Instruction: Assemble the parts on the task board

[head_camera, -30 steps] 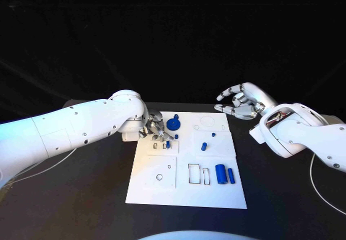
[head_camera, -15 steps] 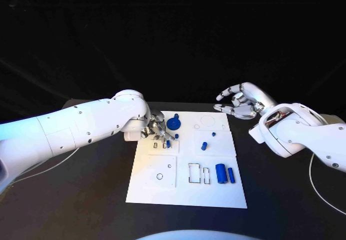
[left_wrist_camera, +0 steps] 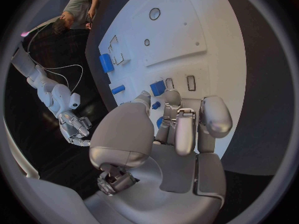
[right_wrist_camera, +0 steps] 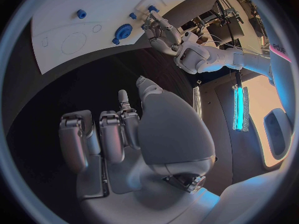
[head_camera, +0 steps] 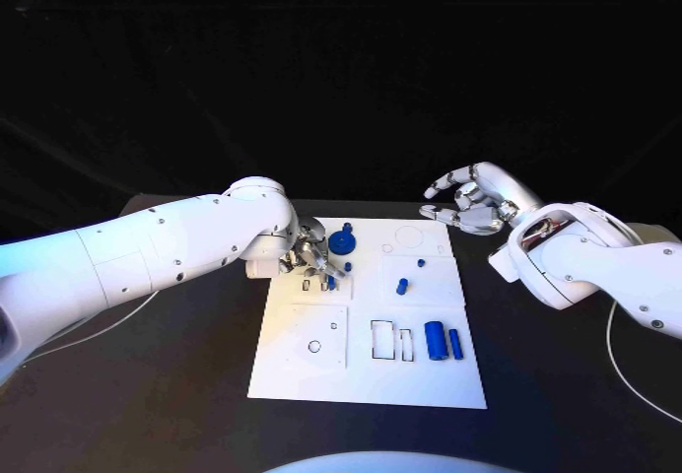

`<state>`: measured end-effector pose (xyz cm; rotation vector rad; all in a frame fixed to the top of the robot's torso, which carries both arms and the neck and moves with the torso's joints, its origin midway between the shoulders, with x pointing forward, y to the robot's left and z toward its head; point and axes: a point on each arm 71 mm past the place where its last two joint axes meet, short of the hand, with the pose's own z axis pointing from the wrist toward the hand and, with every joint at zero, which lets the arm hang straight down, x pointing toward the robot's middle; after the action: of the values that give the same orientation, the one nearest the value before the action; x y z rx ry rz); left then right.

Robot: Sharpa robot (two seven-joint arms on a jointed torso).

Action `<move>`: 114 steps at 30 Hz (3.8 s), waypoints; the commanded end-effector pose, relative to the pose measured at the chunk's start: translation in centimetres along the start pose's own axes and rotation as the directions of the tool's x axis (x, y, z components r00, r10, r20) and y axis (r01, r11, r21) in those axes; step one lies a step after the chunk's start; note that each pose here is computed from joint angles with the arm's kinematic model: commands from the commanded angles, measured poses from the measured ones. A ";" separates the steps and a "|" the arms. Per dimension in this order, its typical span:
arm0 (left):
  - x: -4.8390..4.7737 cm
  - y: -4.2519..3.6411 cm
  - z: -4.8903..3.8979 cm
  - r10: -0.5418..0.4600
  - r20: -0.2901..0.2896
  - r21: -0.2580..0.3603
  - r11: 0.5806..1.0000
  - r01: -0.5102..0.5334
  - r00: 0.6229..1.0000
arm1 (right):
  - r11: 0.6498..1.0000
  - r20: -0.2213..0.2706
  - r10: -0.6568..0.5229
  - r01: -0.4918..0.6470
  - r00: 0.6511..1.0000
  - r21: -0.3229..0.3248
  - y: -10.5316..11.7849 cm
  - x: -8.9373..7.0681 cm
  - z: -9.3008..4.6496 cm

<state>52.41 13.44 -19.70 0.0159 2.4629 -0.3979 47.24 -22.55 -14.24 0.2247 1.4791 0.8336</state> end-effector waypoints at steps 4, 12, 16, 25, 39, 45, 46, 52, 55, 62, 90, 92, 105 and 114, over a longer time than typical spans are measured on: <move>0.21 -0.13 0.08 0.003 -0.028 0.005 1.000 -0.003 1.000 | 1.000 -0.018 -0.005 0.005 1.000 -0.001 0.0 0.2 0.0; 0.27 -0.21 0.11 0.004 -0.031 0.007 1.000 -0.004 1.000 | 1.000 -0.021 -0.004 0.004 1.000 -0.001 0.0 0.4 0.0; 0.29 -0.27 0.11 0.000 -0.032 0.010 1.000 0.000 0.999 | 1.000 -0.022 -0.003 0.003 1.000 -0.001 0.0 0.5 0.0; 0.34 -0.34 0.15 -0.015 -0.043 0.018 1.000 0.016 0.999 | 1.000 -0.024 -0.002 0.001 1.000 -0.001 0.0 0.6 0.1; 0.39 -0.08 0.01 -0.065 -0.055 0.033 0.997 0.067 0.996 | 1.000 -0.027 0.001 -0.001 1.000 0.000 -0.1 0.6 0.0; 0.50 0.41 -0.51 -0.119 -0.059 0.050 0.991 0.122 0.991 | 1.000 -0.027 0.002 -0.002 1.000 0.001 -0.1 0.6 0.0; 0.50 0.45 -0.57 -0.124 -0.058 0.052 0.991 0.127 0.991 | 1.000 -0.027 0.002 -0.002 1.000 0.001 -0.1 0.6 0.0; 0.46 1.11 -1.52 -0.192 -0.006 0.076 0.978 0.192 0.981 | 1.000 -0.024 0.001 -0.001 1.000 0.003 -0.2 0.6 0.0; 0.44 1.29 -1.84 -0.216 0.026 0.085 0.973 0.213 0.976 | 1.000 -0.023 0.001 -0.001 1.000 0.004 -0.3 0.5 -0.1; 0.99 1.56 -2.04 -0.215 0.111 0.090 0.974 0.206 0.970 | 1.000 -0.020 0.001 -0.001 1.000 0.004 -0.3 0.5 -0.1; 3.11 1.73 -1.05 -0.037 0.161 0.032 0.999 0.032 0.986 | 1.000 -0.018 0.004 -0.004 1.000 0.006 -0.6 0.6 -0.3; 3.11 1.79 -1.01 -0.032 0.159 0.028 0.999 0.028 0.987 | 1.000 -0.018 0.004 -0.004 1.000 0.006 -0.6 0.6 -0.3; 2.93 2.04 -0.79 -0.014 0.170 0.011 1.000 0.012 0.985 | 1.000 -0.018 0.005 -0.005 1.000 0.006 -0.6 0.6 -0.3; 3.04 1.96 -0.60 -0.011 0.177 0.010 1.000 0.010 0.984 | 1.000 -0.018 0.005 -0.005 1.000 0.006 -0.6 0.6 -0.3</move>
<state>49.93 15.32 -21.41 -0.0481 2.2838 -0.4078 47.14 -22.79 -15.14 0.2356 1.4991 0.8303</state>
